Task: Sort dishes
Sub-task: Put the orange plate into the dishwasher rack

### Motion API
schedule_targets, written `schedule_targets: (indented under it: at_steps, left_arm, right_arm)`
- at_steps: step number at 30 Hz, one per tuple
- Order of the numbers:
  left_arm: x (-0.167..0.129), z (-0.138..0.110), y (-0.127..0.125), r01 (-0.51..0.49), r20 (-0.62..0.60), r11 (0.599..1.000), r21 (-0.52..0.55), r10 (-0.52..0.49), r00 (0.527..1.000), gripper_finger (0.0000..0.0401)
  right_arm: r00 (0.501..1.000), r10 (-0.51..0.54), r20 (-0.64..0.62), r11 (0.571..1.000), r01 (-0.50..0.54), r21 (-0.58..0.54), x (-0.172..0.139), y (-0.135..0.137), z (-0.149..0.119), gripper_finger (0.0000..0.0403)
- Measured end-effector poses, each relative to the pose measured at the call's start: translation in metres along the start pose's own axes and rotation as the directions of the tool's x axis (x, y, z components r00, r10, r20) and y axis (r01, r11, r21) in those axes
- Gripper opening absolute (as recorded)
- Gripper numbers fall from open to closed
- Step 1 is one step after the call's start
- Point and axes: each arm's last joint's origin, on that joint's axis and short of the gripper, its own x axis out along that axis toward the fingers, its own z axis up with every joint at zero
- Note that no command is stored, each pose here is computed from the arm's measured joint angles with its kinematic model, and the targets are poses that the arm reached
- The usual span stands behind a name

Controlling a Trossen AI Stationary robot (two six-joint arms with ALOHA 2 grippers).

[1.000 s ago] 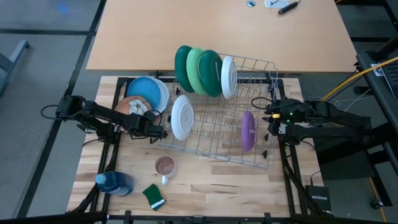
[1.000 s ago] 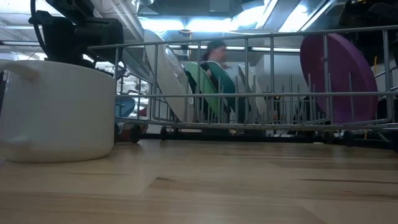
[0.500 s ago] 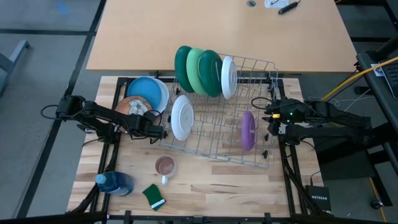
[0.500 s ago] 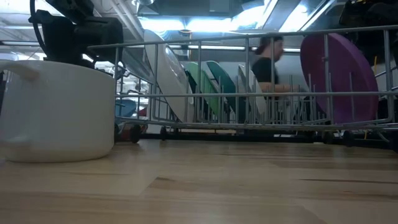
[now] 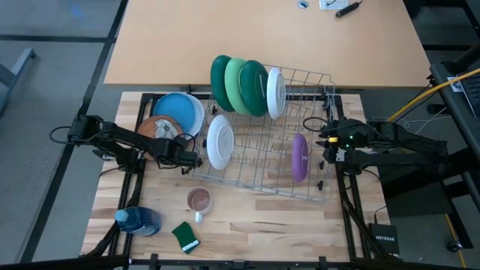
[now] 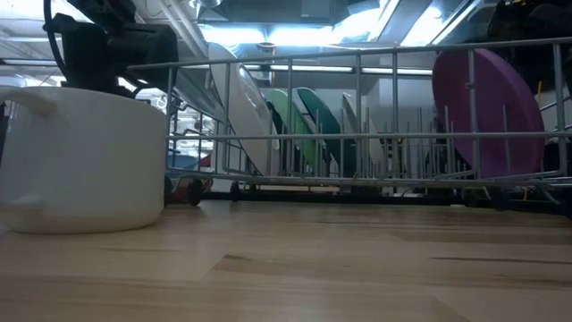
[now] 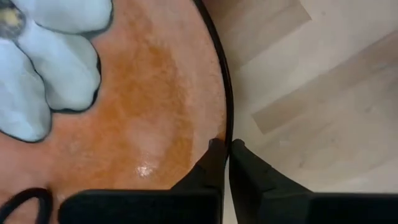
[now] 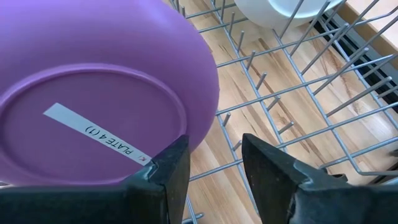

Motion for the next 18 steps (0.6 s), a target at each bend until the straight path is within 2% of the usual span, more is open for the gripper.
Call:
schedule_targets:
  at_steps: [9,12,18]
  left_arm:
    - [-0.006,-0.002,-0.004,0.031,-0.03,1.0,-0.004,-0.031,0.999,0.0005]
    - [-0.013,0.006,-0.01,0.08,-0.007,0.997,-0.003,-0.08,0.997,0.0006]
    - [-0.02,0.011,-0.013,0.101,-0.001,0.99,0.102,-0.102,0.995,0.0006]
  right_arm:
    - [1.0,0.0,0.0,1.0,0.0,0.0,0.0,0.0,0.0,0.0152]
    - [1.0,0.0,0.0,1.0,0.0,0.0,0.0,0.0,0.0,0.0152]
    - [1.0,0.001,-0.001,1.0,-0.001,0.0,0.0,0.0,0.0,0.0152]
